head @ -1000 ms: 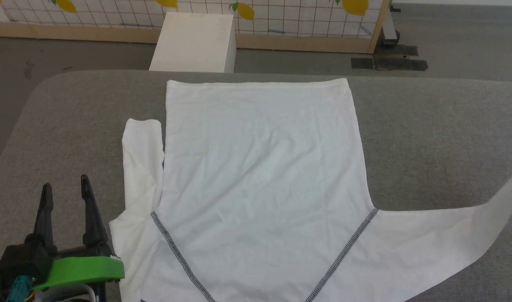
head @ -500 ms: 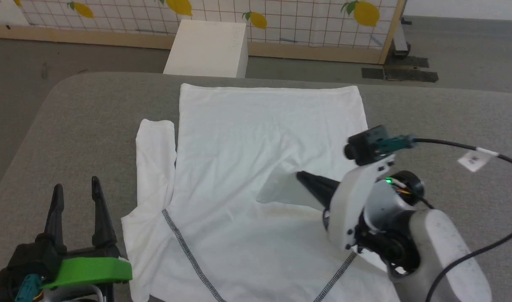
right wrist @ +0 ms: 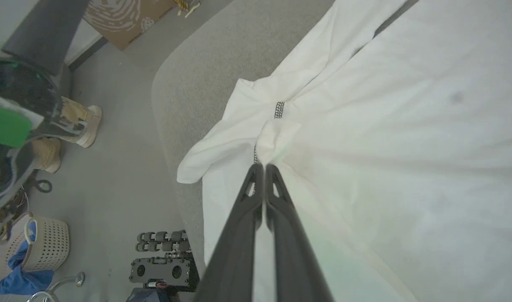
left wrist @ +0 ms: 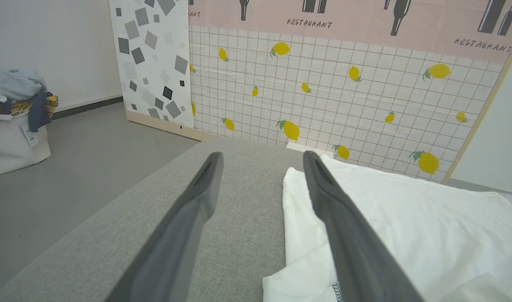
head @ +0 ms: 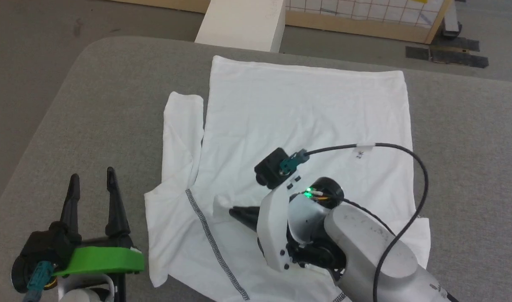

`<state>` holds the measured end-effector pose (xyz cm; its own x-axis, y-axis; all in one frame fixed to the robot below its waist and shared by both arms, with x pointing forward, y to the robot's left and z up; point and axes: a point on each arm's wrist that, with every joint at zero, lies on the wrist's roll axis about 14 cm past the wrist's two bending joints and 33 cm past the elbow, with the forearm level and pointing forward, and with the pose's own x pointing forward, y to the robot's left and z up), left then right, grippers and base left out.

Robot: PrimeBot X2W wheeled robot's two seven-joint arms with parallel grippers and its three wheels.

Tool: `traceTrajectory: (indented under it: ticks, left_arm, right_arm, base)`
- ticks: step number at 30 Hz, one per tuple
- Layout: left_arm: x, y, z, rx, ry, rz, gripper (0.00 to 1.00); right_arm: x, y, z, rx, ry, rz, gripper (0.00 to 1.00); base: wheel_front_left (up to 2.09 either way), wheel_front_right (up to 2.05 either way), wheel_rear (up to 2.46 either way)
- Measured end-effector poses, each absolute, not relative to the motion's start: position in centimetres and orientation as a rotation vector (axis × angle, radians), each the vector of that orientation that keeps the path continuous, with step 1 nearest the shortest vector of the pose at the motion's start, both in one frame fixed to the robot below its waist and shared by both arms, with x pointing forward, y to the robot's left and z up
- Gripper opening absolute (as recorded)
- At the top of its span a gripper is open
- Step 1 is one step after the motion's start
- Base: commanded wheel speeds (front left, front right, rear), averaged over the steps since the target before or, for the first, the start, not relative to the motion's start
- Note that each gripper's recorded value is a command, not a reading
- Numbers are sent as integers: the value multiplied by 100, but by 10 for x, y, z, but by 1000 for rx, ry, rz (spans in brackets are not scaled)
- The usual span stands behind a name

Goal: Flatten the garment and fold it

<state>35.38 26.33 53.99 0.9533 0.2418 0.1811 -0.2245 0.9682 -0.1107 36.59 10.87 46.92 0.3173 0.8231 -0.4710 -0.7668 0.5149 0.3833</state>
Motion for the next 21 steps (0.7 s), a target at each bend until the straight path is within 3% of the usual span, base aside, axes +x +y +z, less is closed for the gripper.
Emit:
traceTrajectory:
  ticks: [1,4,11,16,21]
  left_arm:
    - [353,265,537,-88,-185,243,100]
    - [353,268,531,-87,-168,255,100]
    - [357,267,530,-94,-166,249,100]
    - [364,256,534,-103,-180,212,100]
    - [371,245,534,-111,-180,176,100]
  right_arm:
    - [361,110,459,68,717,1059,100]
    - [354,114,449,78,765,1082,100]
    - [419,95,526,275,451,953,100]
    - [476,0,585,311,115,658,100]
    - [478,-114,604,254,-130,331,100]
  base:
    - [0,0,0]
    - [0,0,0]
    - [0,0,0]
    - [0,0,0]
    - [0,0,0]
